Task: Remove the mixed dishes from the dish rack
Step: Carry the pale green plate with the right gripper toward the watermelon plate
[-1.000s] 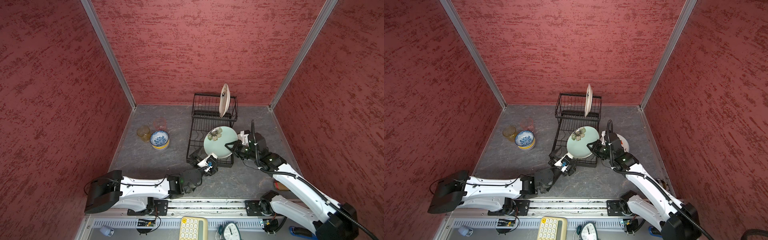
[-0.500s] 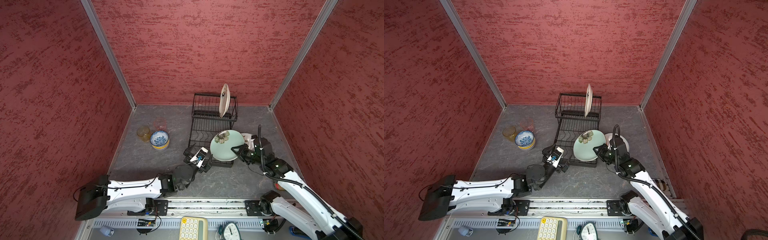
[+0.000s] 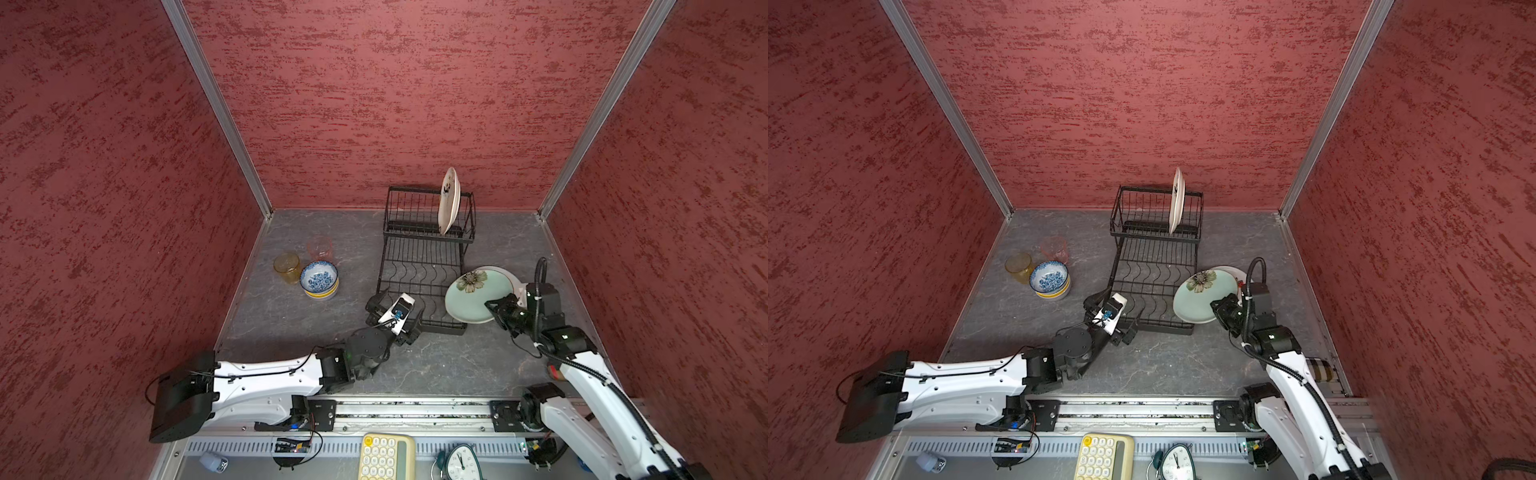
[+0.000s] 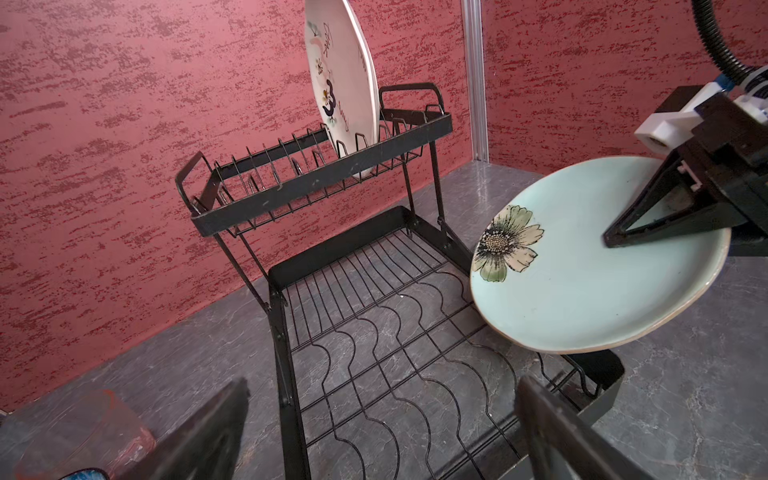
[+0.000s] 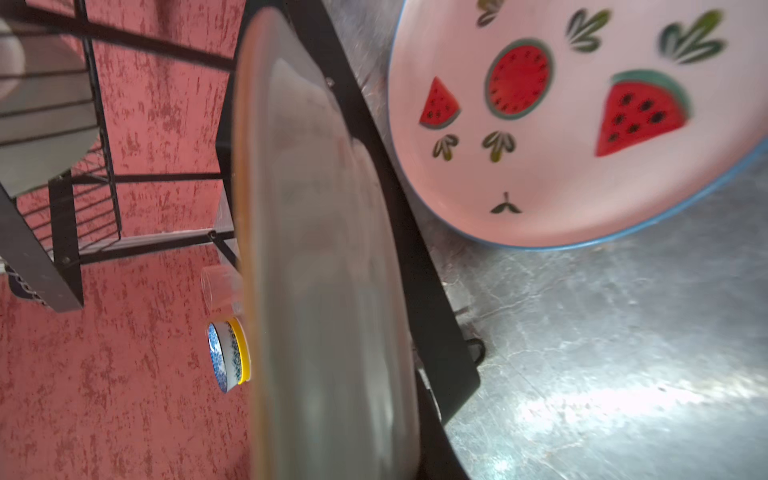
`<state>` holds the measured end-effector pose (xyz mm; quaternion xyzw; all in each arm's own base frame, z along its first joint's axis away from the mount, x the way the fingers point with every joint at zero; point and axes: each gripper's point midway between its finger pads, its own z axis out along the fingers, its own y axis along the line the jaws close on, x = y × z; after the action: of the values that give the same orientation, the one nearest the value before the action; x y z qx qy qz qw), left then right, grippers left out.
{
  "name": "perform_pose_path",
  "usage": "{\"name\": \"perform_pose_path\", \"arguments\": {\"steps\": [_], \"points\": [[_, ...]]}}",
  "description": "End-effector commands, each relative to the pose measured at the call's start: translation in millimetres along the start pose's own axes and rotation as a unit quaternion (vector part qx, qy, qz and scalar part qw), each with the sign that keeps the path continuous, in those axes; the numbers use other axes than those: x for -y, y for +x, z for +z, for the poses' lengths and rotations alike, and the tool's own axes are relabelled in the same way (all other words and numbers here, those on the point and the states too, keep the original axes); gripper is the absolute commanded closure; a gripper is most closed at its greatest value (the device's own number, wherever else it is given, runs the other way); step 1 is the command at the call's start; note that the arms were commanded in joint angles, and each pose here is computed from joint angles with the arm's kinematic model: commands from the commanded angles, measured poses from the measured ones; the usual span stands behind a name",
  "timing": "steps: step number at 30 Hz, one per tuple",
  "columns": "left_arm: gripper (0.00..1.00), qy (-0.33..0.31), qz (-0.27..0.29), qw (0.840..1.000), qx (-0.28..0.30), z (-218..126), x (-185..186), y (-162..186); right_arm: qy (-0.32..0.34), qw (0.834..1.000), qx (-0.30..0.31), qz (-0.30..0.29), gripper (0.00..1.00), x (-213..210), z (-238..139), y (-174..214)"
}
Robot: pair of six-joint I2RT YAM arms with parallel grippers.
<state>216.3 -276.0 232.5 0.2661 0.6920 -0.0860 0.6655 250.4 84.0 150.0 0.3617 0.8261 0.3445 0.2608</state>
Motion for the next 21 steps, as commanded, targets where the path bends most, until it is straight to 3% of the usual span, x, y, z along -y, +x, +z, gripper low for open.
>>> {"name": "perform_pose_path", "arguments": {"steps": [1, 21], "points": [[0.0, -0.01, -0.007, 1.0, -0.004, -1, -6, 3, -0.06, 0.997, 0.038, -0.021, 1.0, -30, -21, -20], [0.0, -0.017, -0.021, 1.0, -0.011, 1, -14, 7, -0.05, 0.995, 0.085, 0.008, 1.0, -4, -25, -82]]}}
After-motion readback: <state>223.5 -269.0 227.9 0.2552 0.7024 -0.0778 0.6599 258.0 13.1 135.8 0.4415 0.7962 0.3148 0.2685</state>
